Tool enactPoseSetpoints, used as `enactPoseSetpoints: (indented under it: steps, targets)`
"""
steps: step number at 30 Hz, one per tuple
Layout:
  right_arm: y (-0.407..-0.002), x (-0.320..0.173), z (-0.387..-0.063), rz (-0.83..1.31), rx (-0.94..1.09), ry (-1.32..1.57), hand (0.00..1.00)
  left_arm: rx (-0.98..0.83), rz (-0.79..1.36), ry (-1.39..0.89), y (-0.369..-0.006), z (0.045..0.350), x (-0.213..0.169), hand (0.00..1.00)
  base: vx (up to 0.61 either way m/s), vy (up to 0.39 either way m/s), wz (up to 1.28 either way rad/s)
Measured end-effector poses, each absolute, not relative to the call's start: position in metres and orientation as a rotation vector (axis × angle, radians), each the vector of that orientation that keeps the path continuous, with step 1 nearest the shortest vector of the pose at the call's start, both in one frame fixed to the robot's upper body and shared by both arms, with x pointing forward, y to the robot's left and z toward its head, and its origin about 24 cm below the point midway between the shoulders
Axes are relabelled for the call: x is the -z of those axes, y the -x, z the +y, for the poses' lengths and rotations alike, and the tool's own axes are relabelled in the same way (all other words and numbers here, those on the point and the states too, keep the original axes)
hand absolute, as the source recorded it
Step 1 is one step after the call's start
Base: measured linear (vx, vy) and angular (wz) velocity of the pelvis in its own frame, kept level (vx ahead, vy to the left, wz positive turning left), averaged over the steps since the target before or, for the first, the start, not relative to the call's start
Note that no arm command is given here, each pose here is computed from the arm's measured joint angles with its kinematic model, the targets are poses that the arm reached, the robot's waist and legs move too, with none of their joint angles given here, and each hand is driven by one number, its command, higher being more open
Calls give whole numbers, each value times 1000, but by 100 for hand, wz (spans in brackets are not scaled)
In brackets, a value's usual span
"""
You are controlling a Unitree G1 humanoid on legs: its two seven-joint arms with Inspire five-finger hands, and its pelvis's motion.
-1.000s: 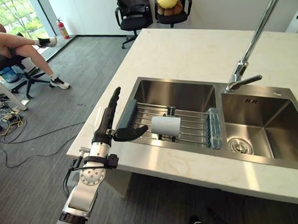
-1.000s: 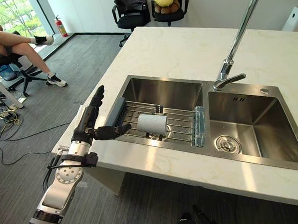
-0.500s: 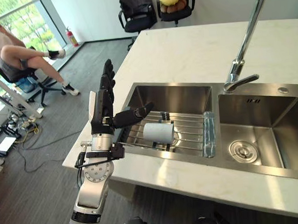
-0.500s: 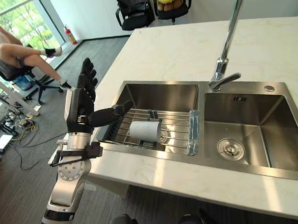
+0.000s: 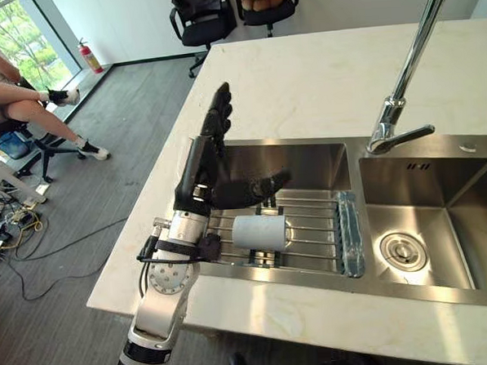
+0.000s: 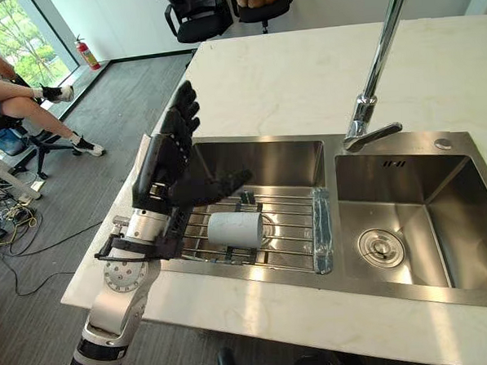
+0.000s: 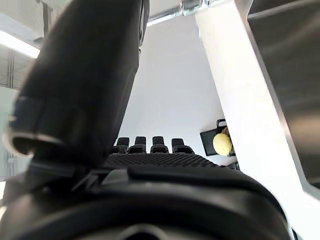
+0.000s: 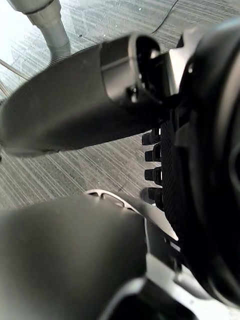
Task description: Walk over to the sink, pick up the cup, carry it to the dishwasher, place the cup inside the dishwasher, then close the dishwasher door
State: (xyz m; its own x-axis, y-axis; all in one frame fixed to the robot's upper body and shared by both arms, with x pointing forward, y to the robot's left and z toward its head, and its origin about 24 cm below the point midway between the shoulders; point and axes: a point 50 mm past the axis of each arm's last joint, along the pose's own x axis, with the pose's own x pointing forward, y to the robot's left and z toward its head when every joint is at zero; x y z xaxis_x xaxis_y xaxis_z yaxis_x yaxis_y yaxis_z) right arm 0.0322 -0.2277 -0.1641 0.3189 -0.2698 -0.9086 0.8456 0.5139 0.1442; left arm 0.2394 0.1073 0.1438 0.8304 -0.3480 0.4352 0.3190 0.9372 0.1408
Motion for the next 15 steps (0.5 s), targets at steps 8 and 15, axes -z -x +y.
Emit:
enactPoseSetpoints:
  steps: [8, 15]
  targets:
    - [-26, 164, -231, 1008, 817, -669, 100, 589, -311, -361, -237, 101, -114, 100, -49, 22, -8]
    - [-24, 165, -232, 1018, 817, -667, 100, 690, -208, -514, -236, 124, -107, 100, -16, 11, -1]
